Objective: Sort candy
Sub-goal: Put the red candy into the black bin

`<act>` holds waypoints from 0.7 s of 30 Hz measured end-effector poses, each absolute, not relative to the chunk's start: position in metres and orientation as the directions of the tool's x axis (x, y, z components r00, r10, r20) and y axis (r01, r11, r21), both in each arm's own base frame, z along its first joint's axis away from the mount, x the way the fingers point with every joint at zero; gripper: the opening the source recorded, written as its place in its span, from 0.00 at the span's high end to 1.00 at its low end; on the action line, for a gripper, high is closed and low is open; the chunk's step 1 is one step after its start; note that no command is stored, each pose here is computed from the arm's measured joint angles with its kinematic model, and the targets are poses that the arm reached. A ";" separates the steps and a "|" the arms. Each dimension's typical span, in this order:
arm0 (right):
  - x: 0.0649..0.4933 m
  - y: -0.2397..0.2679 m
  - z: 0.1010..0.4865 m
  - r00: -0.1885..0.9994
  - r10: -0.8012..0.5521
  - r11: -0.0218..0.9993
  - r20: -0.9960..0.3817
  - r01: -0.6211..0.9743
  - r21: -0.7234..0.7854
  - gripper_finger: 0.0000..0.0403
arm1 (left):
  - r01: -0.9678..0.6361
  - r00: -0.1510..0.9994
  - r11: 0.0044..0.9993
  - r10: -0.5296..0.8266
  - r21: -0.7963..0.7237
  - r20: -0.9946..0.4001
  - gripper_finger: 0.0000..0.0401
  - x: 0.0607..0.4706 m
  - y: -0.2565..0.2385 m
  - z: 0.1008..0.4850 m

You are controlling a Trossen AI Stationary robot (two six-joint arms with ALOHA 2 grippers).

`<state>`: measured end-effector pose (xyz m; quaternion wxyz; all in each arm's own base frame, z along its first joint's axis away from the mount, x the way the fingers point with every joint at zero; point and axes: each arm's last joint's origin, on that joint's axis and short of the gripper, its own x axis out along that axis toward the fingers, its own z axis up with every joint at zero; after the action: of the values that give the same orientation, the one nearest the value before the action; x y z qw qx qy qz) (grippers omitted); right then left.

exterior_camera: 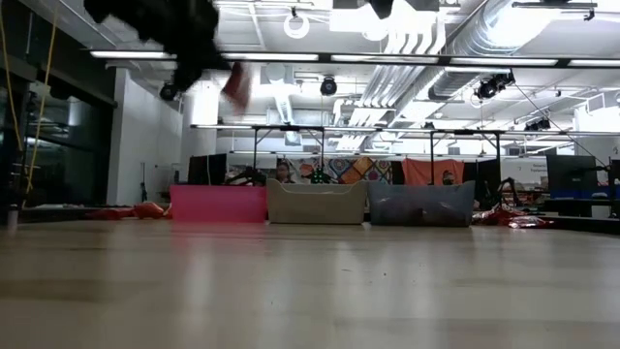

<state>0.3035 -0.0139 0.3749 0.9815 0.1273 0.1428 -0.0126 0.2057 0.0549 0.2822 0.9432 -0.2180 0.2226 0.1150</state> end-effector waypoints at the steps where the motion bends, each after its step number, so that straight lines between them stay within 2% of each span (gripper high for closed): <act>1: 0.303 -0.014 0.379 0.963 0.012 0.970 -0.271 0.054 0.235 0.44 | -0.259 0.917 0.904 0.120 -0.339 -0.381 1.00 0.209 0.047 0.292; 3: 0.303 -0.014 0.385 0.967 0.012 0.974 -0.254 0.046 0.222 0.44 | -0.202 0.964 0.936 0.138 -0.287 -0.229 1.00 0.215 0.034 0.308; 6: 0.302 -0.014 0.393 0.972 0.012 0.978 -0.233 0.037 0.207 0.44 | -0.165 0.984 0.963 0.146 -0.211 -0.106 1.00 0.224 0.018 0.318; 10: 0.302 -0.014 0.392 0.970 0.013 0.978 -0.243 0.039 0.207 0.44 | -0.150 0.988 0.974 0.140 -0.169 -0.067 1.00 0.233 0.002 0.317; 16: 0.301 -0.014 0.394 0.974 0.013 0.979 -0.228 0.034 0.203 0.44 | -0.161 0.984 0.974 0.146 -0.160 -0.100 1.00 0.243 -0.004 0.308; 21: 0.282 -0.013 0.419 0.995 0.012 0.977 -0.099 0.009 0.212 0.44 | -0.278 0.960 0.941 0.281 -0.193 -0.011 1.00 0.263 0.011 0.310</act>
<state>0.2818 -0.0127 0.4188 0.9930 0.1068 0.0498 0.0007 0.2634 0.0111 0.3096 0.9851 -0.0966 -0.0083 0.1421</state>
